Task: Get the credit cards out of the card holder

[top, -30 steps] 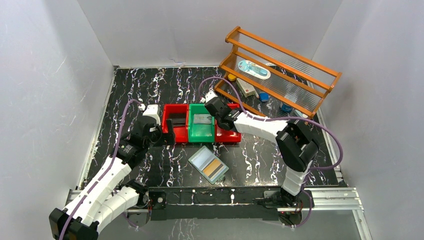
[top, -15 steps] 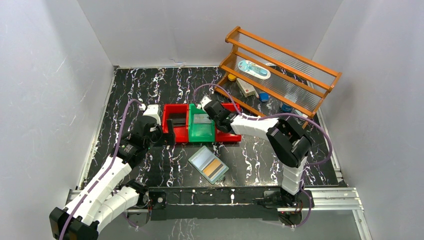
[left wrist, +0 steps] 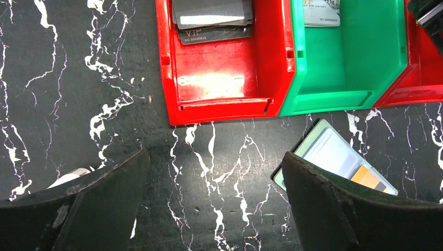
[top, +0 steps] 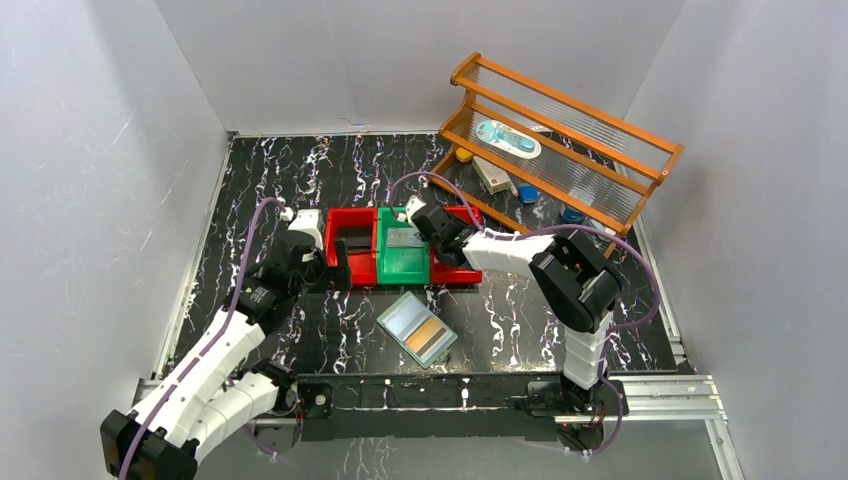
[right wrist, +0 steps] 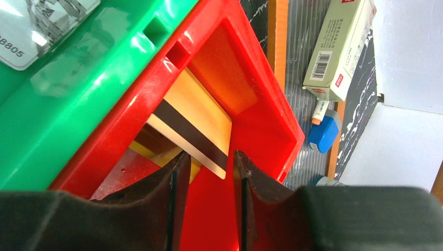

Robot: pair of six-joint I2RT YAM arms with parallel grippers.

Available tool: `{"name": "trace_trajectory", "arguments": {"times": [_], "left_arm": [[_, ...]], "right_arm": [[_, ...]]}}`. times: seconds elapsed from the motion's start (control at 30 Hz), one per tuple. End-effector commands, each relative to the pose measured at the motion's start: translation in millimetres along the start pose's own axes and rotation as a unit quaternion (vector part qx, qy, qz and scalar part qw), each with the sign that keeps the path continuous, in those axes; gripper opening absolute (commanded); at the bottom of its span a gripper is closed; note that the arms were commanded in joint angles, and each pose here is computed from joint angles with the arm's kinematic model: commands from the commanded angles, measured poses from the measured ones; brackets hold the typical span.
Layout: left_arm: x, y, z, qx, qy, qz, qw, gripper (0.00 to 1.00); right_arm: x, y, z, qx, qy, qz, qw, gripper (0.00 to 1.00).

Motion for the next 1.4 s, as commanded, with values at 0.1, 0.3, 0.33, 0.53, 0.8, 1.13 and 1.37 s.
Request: {"name": "trace_trajectory", "arguments": {"times": [0.1, 0.3, 0.33, 0.53, 0.8, 1.13, 1.37], "left_arm": [[-2.0, -0.1, 0.2, -0.001, 0.003, 0.006, 1.000, 0.98], [-0.3, 0.0, 1.4, -0.001, 0.008, 0.006, 1.000, 0.98], [-0.9, -0.1, 1.1, -0.001, 0.006, 0.006, 1.000, 0.98], [-0.2, -0.1, 1.5, -0.001, 0.008, 0.006, 1.000, 0.98], [-0.7, -0.8, 0.8, 0.001, 0.008, 0.007, 1.000, 0.98], [-0.3, -1.9, 0.6, 0.005, 0.009, 0.007, 1.000, 0.98], [0.9, -4.5, 0.6, 0.015, 0.015, 0.013, 1.000, 0.98]], "right_arm": [[-4.8, -10.6, -9.1, 0.003, -0.024, 0.016, 1.000, 0.49], [-2.3, -9.2, -11.1, -0.007, -0.021, 0.022, 1.000, 0.52], [-1.5, -9.4, -11.7, -0.008, -0.020, 0.025, 0.999, 0.52], [-6.3, -13.8, -27.3, -0.025, -0.042, 0.062, 0.997, 0.55], [-21.9, -30.8, -67.2, -0.054, -0.070, 0.193, 0.977, 0.56], [-37.3, 46.4, -151.1, -0.338, -0.087, 0.526, 0.776, 0.56], [-38.4, 113.4, -187.0, -0.366, -0.040, 0.600, 0.710, 0.56]]}}
Point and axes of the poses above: each gripper's point midway between its finger pads, its own z axis out along the fingers, its own y axis along the line the jaws close on, x = y × z, the point moved 3 cm from there along -z, back along the fingers, and after that the axes turned 6 degrees about -z, right-handed, at the moved point
